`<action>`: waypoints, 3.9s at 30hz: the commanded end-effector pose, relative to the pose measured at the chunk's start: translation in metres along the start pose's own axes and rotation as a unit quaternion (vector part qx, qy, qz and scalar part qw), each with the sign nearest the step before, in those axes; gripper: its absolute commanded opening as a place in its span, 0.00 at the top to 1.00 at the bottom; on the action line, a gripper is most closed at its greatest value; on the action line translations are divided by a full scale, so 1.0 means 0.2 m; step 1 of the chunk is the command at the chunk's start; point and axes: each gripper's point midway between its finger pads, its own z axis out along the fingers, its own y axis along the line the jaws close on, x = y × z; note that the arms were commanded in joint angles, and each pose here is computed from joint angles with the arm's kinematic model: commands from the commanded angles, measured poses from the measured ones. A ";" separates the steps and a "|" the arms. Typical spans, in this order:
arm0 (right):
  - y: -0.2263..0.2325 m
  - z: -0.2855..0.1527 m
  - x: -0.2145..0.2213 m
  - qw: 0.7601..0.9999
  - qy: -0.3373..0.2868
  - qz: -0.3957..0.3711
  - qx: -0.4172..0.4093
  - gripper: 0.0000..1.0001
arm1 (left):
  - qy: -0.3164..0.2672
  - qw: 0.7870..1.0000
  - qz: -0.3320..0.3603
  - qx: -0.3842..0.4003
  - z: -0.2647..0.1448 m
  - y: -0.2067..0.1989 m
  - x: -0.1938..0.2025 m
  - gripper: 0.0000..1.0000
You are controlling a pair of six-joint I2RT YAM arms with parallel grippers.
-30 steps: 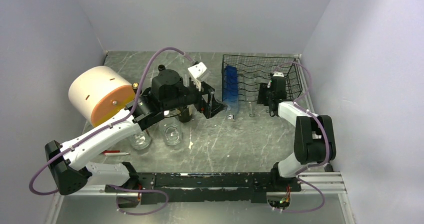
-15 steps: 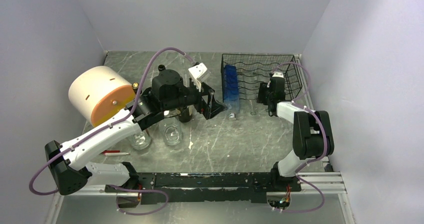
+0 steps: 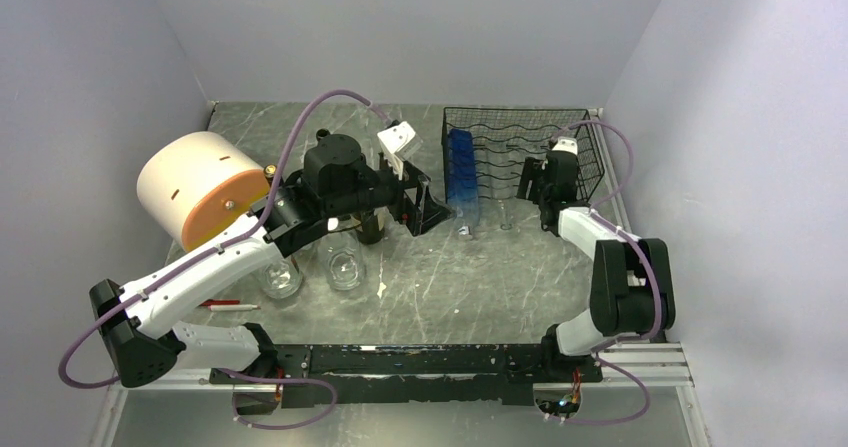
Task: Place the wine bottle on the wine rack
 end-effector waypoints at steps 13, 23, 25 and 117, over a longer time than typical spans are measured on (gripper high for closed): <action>-0.07 -0.19 -0.09 0.997 0.006 0.064 0.037 0.24 | 0.005 1.000 -0.009 0.008 -0.02 -0.03 0.00 0.01; -0.13 -0.35 0.27 0.985 0.135 0.083 0.074 0.37 | 0.017 1.000 -0.006 -0.001 0.00 0.00 0.03 0.01; -0.13 -0.35 0.31 0.983 0.145 0.084 0.077 0.42 | 0.015 1.000 -0.005 -0.005 -0.01 0.01 0.02 0.01; 2.00 -1.17 -0.33 0.842 -0.139 -0.197 -0.482 0.38 | -0.201 0.880 -0.060 -0.427 -0.93 0.49 -0.39 0.01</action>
